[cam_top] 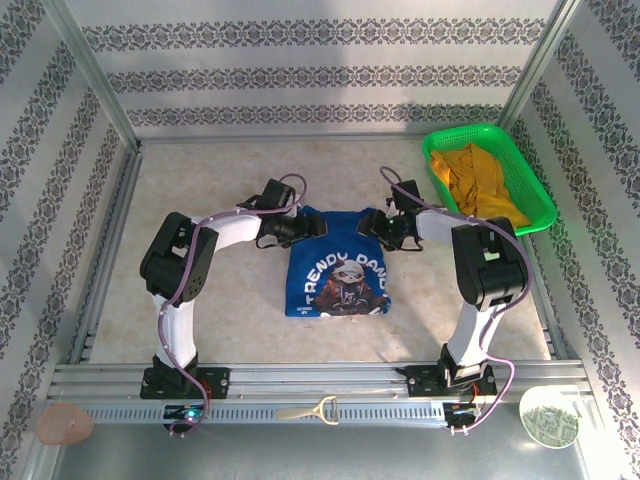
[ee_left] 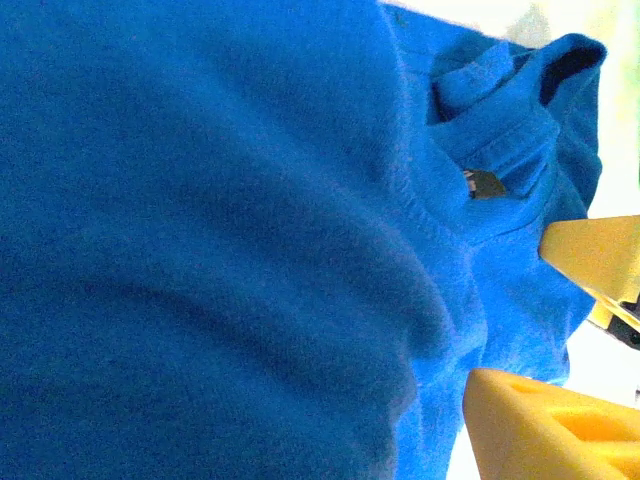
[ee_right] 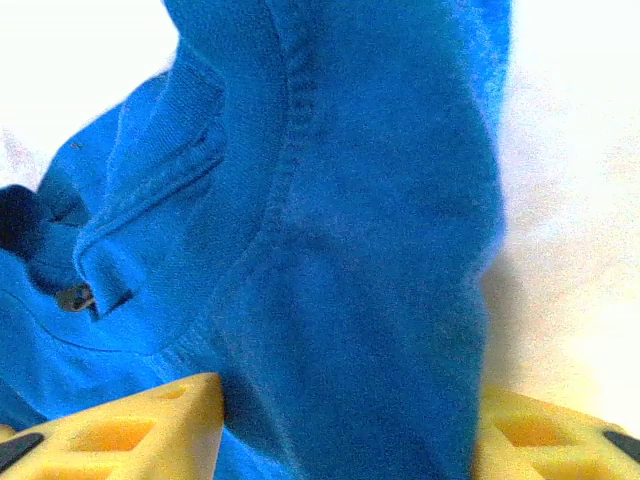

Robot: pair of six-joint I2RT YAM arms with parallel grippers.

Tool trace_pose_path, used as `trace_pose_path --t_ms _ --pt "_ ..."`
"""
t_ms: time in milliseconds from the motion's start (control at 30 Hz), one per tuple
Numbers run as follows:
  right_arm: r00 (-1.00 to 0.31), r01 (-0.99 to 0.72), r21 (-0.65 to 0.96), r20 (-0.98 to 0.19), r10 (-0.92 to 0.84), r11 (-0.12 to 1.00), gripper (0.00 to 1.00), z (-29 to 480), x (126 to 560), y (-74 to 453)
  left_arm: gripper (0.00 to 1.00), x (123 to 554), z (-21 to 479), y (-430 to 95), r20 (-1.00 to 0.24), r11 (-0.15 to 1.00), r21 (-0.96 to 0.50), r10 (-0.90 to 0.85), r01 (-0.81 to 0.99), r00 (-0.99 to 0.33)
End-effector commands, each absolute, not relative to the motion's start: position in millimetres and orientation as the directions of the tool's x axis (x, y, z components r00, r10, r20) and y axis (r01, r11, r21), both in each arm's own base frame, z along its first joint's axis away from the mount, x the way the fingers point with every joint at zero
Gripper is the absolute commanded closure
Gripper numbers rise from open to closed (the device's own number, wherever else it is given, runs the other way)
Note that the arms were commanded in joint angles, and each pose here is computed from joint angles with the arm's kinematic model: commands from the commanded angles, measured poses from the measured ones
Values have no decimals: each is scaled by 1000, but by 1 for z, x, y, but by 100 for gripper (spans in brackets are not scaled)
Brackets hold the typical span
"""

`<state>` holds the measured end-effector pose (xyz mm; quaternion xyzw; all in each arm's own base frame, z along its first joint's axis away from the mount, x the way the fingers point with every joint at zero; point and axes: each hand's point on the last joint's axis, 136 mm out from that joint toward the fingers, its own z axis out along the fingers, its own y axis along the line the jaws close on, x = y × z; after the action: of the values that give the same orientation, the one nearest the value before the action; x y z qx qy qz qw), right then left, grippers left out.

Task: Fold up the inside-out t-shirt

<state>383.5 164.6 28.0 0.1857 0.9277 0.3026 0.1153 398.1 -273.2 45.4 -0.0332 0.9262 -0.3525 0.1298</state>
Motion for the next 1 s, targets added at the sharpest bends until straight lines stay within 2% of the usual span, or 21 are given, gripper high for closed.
trace_pose_path --t_ms 0,200,300,467,600,700,800,867,967 --pt "-912 176 684 -157 378 708 45 35 388 192 23 399 38 -270 -214 740 -672 -175 15 -961" --pt "-914 191 729 -112 390 657 37 26 395 198 24 405 35 -255 -211 725 -689 -218 -14 -953" --pt "-906 196 765 -98 411 614 47 25 400 201 27 406 30 -254 -199 719 -695 -220 -20 -955" --pt "-901 178 765 -126 416 619 47 35 397 200 27 404 30 -254 -200 717 -697 -220 -19 -955" --pt "-895 193 763 -120 429 617 59 33 392 200 31 402 29 -253 -198 716 -697 -216 -18 -956" --pt "-891 193 747 -138 432 637 61 33 388 199 31 401 29 -252 -197 716 -698 -217 -18 -956" --pt "-894 214 740 -115 433 638 56 23 388 199 34 401 25 -253 -192 711 -703 -220 -22 -957" --pt "-896 220 743 -101 432 632 74 19 389 201 45 404 24 -256 -189 701 -713 -223 -22 -956" --pt "-899 216 747 -99 426 629 86 20 388 202 58 409 26 -259 -194 687 -727 -233 -20 -953"
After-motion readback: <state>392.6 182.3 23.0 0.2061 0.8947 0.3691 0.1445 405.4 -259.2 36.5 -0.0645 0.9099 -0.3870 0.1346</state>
